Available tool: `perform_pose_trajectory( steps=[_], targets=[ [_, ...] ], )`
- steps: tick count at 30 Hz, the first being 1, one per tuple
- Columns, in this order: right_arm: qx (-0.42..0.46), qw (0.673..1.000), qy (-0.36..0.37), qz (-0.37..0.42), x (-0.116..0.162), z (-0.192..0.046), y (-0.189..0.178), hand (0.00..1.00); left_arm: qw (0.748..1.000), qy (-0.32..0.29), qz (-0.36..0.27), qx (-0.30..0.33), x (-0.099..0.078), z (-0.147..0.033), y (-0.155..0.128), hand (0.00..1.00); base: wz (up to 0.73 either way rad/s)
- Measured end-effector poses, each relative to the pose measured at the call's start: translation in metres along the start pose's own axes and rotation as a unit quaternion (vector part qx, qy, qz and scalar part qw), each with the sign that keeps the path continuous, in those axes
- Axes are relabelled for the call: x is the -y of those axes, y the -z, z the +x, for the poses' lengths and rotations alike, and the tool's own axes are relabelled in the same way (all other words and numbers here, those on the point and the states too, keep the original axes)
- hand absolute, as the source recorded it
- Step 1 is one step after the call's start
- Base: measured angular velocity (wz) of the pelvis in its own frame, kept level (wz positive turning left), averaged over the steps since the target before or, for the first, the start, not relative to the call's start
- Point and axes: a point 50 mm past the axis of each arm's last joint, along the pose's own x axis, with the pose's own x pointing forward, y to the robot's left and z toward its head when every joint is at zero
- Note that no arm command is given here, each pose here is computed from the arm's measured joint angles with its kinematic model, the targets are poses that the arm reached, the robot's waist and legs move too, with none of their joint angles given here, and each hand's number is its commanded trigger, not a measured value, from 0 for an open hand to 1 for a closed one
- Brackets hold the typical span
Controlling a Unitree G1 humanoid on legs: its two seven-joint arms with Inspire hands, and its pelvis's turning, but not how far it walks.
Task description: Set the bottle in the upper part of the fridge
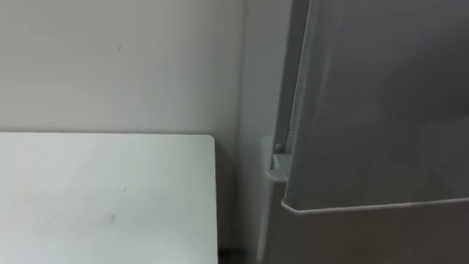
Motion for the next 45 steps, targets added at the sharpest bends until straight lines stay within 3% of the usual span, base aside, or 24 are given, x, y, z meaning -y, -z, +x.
perform_pose_trajectory(
  steps=[12, 28, 45],
  targets=[
    [0.028, 0.999, -0.046, 0.009, -0.015, -0.002, -0.006, 0.00, 1.000, -0.002, -0.003, 0.019, -0.001, 0.001, -0.008, 0.00, 0.07],
    [0.008, 0.992, -0.124, 0.038, -0.042, -0.023, -0.005, 0.00, 1.000, 0.008, 0.022, 0.012, -0.001, 0.002, -0.005, 0.00, 0.00],
    [0.003, 0.989, -0.145, 0.014, -0.049, -0.028, 0.006, 0.00, 0.998, 0.007, 0.046, 0.040, -0.003, 0.002, -0.016, 0.00, 0.00]
  ],
)
